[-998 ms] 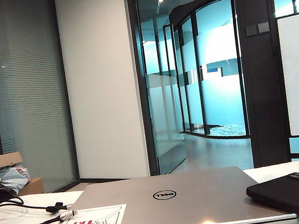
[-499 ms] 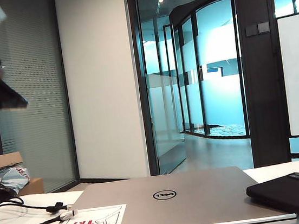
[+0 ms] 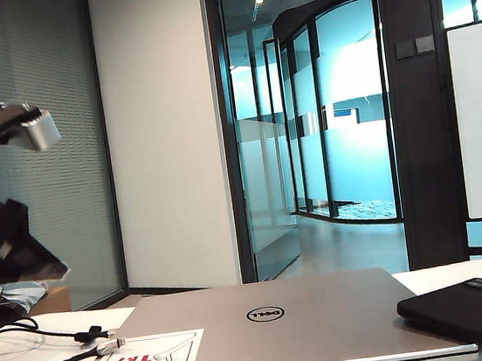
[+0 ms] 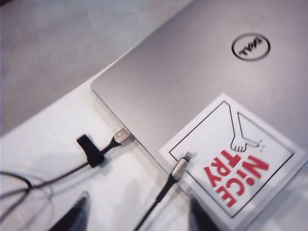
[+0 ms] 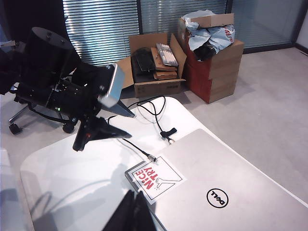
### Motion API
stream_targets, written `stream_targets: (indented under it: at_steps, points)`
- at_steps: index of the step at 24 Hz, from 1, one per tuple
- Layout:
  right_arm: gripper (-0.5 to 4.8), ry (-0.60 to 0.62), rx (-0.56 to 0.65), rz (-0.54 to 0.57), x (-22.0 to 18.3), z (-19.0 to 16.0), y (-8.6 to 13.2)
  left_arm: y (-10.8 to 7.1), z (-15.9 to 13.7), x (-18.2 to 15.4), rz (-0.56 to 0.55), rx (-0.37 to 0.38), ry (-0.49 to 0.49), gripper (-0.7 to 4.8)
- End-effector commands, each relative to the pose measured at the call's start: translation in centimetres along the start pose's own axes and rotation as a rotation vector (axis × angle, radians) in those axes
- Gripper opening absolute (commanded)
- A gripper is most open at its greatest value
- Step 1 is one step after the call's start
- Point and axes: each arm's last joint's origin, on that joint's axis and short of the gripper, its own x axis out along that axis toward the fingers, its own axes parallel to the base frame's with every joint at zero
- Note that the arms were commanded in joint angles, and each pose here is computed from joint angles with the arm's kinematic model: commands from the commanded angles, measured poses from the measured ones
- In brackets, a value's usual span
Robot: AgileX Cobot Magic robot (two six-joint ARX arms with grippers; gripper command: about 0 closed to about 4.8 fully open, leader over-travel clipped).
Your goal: Pick up the charging cable and the phone, plug the charging cable into the charging port on the phone, and finally place them back on the table.
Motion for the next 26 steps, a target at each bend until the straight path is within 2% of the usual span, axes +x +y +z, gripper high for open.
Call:
stream_targets:
  at_steps: [1,4,7,15,21,26]
  points:
    - [-0.02,-0.027,-0.007,-0.002,-0.1,0.4,0.0,0.1,0.0,0.5,0.001,0.211,-0.005,3.45]
    - [-0.02,-0.027,-0.007,-0.002,-0.1,0.4,0.0,0.0,-0.2,0.7,-0.006,0.312,0.005,3.44]
    - [-0.02,-0.027,-0.007,-0.002,-0.1,0.4,0.0,0.0,-0.3,0.9,-0.010,0.375,0.011,3.44]
    - [-0.02,-0.027,0.024,0.000,-0.1,0.4,0.0,-0.1,-1.2,2.2,-0.026,0.371,0.034,3.44]
    - [-0.02,-0.028,0.024,0.000,-0.1,0.4,0.0,1.5,-2.2,3.1,0.013,0.322,0.088,3.44]
    - [-0.02,-0.027,0.023,-0.001,-0.1,0.4,0.0,1.7,-2.2,3.4,0.009,0.348,0.092,3.45]
